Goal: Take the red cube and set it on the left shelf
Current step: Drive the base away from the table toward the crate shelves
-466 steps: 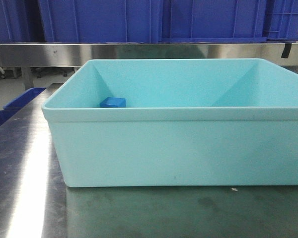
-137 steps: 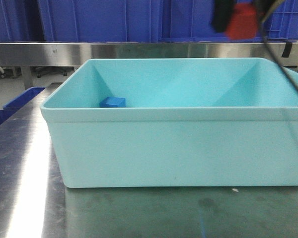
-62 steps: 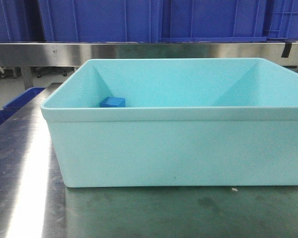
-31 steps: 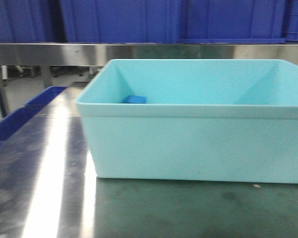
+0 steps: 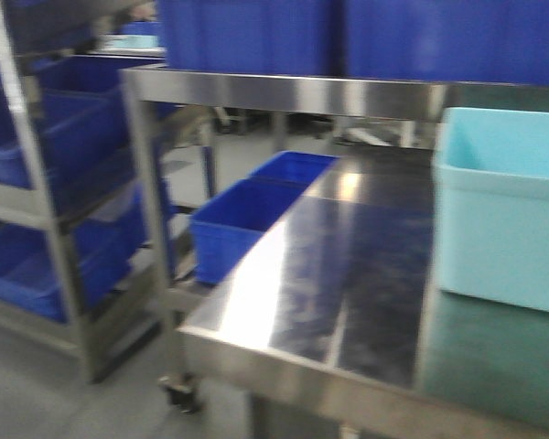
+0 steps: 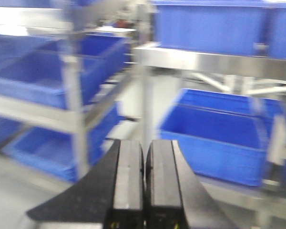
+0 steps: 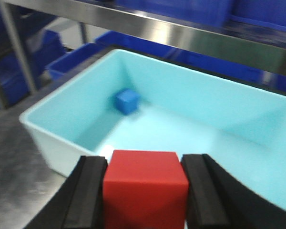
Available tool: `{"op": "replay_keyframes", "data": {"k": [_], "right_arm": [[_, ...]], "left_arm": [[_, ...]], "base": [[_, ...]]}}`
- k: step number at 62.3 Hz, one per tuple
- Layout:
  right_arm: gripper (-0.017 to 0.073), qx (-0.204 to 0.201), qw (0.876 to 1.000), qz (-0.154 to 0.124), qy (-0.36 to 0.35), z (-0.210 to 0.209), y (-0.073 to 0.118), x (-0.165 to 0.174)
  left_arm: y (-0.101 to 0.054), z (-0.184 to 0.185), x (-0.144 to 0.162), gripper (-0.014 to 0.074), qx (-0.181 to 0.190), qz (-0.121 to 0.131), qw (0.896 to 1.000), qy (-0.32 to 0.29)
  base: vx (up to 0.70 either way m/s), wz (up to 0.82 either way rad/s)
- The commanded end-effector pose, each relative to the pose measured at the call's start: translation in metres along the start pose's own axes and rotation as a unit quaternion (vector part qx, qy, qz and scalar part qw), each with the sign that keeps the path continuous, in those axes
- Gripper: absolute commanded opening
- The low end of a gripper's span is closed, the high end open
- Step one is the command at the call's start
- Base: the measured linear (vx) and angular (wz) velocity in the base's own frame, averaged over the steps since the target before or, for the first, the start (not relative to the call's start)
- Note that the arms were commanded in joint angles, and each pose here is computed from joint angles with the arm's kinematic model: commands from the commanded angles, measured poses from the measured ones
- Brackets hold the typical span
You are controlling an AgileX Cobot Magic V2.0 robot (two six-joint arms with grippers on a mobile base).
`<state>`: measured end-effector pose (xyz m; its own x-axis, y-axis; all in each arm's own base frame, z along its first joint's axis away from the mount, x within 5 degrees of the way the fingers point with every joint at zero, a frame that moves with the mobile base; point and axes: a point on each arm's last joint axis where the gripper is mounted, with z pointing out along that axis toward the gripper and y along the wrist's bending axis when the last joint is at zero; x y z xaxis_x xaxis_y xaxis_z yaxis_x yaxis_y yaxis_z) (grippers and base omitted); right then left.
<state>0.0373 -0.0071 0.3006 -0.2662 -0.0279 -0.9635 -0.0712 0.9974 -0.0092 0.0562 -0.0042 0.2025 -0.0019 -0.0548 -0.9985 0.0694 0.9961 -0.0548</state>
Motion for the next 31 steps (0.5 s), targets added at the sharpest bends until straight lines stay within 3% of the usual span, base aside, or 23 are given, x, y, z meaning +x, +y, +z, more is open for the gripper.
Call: {"op": "replay_keyframes", "data": {"k": [1,31], "right_arm": [[0.0052,0.001,0.999,-0.013,-0.049,-0.0034,-0.0001,-0.0152],[0.0052,0.001,0.999,-0.013,-0.049,-0.0034,-0.0001,-0.0152]], "left_arm": [[0.0008,-0.0004,-0.0009,0.0102,-0.003,-0.005,0.999,-0.04],[0.0008,-0.0004,-0.0009,0.0102,-0.003,-0.005,0.999,-0.04]], "base": [[-0.16,0.91],[-0.14,0.78]]}}
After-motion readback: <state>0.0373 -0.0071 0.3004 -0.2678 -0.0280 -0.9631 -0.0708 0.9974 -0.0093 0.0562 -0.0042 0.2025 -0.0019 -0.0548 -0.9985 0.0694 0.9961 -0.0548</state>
